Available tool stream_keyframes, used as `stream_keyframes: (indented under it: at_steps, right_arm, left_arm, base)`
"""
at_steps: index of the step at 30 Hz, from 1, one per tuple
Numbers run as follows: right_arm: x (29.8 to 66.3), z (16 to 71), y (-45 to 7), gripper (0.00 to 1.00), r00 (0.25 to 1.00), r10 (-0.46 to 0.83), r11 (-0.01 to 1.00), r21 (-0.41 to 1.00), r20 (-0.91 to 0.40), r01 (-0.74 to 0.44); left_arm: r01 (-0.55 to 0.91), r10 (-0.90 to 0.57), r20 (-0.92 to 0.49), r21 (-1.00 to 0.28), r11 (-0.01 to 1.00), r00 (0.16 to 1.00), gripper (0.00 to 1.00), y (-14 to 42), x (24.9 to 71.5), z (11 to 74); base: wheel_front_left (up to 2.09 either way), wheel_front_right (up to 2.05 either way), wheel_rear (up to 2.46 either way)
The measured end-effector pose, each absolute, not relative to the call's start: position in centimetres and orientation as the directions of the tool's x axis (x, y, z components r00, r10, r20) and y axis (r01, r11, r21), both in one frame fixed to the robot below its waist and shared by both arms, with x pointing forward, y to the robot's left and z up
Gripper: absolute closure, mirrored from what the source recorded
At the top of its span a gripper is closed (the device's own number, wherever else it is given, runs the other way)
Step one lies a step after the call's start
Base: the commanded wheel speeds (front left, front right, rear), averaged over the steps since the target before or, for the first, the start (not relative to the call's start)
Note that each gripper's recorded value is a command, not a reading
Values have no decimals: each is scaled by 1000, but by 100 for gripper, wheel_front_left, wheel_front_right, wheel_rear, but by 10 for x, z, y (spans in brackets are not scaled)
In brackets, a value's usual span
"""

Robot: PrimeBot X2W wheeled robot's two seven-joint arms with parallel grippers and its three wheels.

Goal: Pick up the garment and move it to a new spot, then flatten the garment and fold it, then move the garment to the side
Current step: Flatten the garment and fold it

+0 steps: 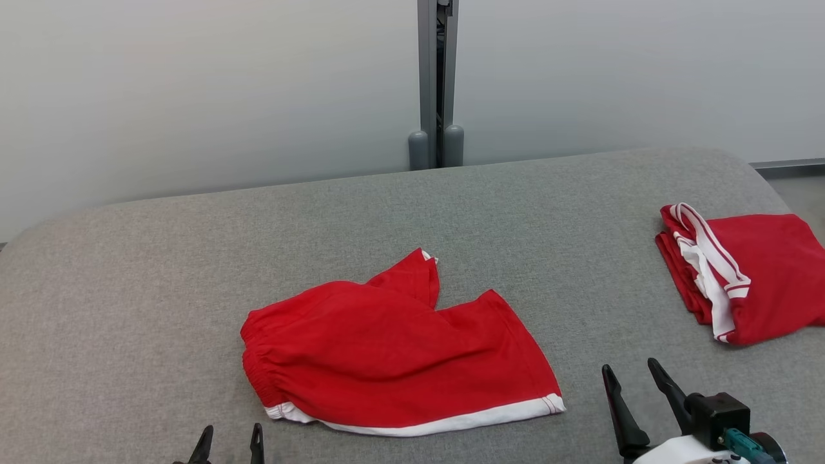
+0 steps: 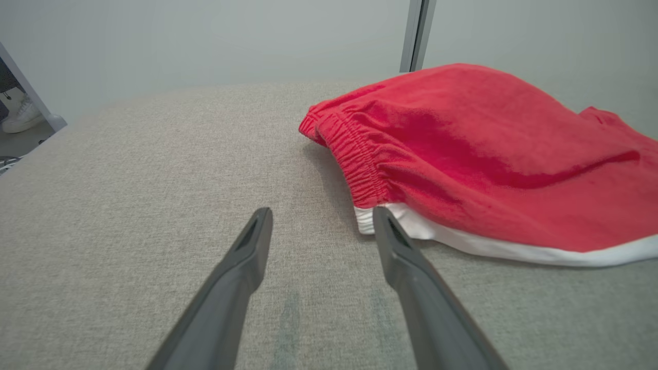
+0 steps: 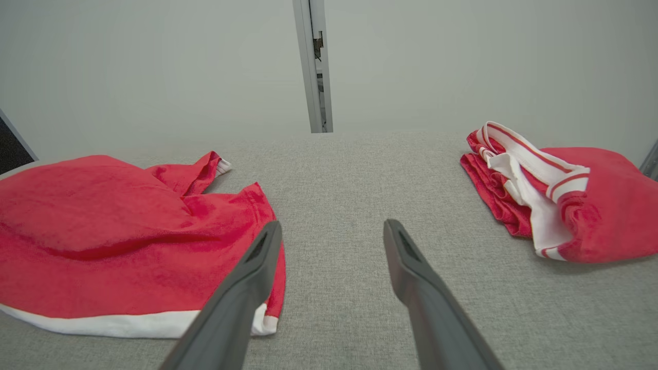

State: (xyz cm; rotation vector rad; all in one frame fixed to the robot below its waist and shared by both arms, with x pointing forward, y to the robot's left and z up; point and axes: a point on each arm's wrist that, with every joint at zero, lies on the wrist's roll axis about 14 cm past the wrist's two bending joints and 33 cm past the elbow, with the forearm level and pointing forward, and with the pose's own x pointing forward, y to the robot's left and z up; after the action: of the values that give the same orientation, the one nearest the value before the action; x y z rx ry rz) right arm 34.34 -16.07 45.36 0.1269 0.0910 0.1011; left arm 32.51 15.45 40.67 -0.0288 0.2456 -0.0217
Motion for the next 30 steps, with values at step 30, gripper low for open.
stream_keyframes:
  at_steps: [30]
  right_arm:
    - [351, 406, -119, 0, 940, 241, 967, 147, -240, -210]
  left_arm:
    - [76, -134, -320, -188, 979, 938, 0, 124, 342, 383]
  base:
    - [0, 0, 0]
